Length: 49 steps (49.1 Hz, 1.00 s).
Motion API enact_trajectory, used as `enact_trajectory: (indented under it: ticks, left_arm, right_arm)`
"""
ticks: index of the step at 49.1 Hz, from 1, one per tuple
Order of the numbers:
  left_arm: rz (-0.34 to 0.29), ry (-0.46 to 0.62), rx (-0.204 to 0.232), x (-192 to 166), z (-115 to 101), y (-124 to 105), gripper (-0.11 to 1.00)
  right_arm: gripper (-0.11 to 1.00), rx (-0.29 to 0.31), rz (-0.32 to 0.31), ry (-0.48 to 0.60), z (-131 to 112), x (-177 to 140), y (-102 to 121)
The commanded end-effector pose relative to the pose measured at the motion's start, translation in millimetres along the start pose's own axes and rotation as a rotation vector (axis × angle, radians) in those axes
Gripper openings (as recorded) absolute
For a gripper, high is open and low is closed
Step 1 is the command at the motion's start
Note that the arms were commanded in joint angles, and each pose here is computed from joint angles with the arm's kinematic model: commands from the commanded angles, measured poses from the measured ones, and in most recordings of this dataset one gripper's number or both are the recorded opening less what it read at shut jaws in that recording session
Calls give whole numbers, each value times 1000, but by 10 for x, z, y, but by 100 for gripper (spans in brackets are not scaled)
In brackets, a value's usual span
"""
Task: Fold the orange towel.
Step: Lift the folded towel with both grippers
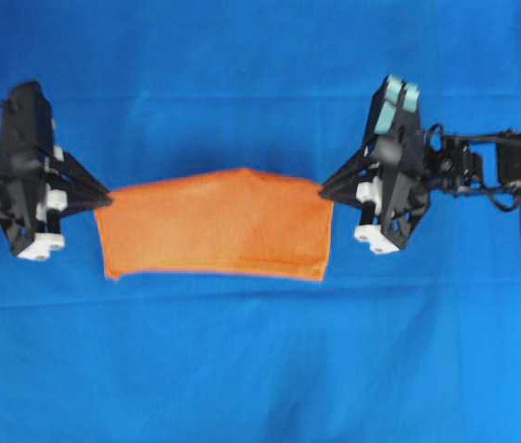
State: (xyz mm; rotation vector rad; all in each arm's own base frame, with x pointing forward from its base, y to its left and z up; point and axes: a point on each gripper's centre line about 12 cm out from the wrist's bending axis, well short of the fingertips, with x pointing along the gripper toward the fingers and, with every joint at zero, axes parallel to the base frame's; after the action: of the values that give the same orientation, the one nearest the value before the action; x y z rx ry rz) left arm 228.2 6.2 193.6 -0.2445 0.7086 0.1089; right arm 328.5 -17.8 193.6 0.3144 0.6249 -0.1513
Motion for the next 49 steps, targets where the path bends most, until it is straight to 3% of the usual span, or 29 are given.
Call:
enact_trajectory:
  ticks: [1,15,24,35,49]
  left_arm:
    - [-12,-51,-1,-74,117,-29,2]
    - [-20,-69,-1,-74,142,-46,2]
    - [-80,-130,29,-19,210,-202,2]
    - [-192,-204,96,195,382,-585,2]
    - [-243,-193,151,667,675,-1008,2]
  right_arm:
    - [3,-4,21,-54,155,-104,65]
    - [3,-4,23,-60,168,-109,69]
    - [3,10,2,-69,204,-106,-15]
    - [3,49,-90,-93,344,-89,-375]
    - [3,47,-209,-137,630,-27,-855]
